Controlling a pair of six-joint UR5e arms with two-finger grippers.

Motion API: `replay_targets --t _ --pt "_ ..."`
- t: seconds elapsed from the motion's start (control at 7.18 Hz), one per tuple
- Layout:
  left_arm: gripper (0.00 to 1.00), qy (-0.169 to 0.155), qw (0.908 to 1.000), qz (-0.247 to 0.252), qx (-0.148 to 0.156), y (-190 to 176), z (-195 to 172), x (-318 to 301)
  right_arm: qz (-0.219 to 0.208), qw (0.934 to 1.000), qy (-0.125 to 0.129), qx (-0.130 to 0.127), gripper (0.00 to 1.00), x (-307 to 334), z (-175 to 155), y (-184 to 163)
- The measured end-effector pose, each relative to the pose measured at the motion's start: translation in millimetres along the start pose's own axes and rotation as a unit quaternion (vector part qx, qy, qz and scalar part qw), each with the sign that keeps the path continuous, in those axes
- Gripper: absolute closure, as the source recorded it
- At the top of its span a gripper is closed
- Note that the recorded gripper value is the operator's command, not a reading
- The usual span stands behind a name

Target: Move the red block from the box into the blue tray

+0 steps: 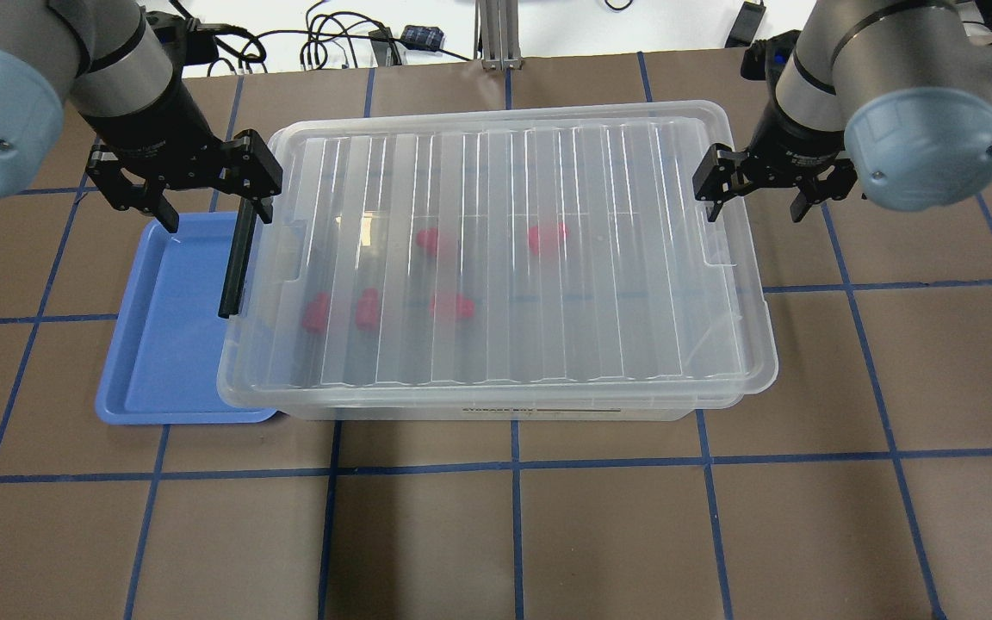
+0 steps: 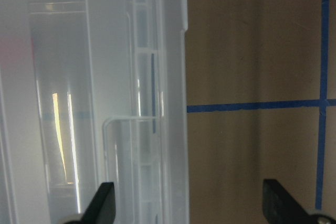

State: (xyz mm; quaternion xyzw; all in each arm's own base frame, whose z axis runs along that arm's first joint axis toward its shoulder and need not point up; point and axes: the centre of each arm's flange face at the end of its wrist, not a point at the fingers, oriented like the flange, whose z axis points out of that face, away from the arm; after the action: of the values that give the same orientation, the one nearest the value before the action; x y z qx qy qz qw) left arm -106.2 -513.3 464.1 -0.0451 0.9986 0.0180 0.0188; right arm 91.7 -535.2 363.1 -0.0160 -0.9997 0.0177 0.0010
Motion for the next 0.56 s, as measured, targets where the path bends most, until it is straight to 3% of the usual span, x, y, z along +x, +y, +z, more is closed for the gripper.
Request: replay_targets --t 0.56 --pt "0.0 -0.002 1.0 -0.002 0.008 -2.4 -4.2 -1.0 0.0 0.9999 0.005 0.009 0.0 6.6 11.3 0.1"
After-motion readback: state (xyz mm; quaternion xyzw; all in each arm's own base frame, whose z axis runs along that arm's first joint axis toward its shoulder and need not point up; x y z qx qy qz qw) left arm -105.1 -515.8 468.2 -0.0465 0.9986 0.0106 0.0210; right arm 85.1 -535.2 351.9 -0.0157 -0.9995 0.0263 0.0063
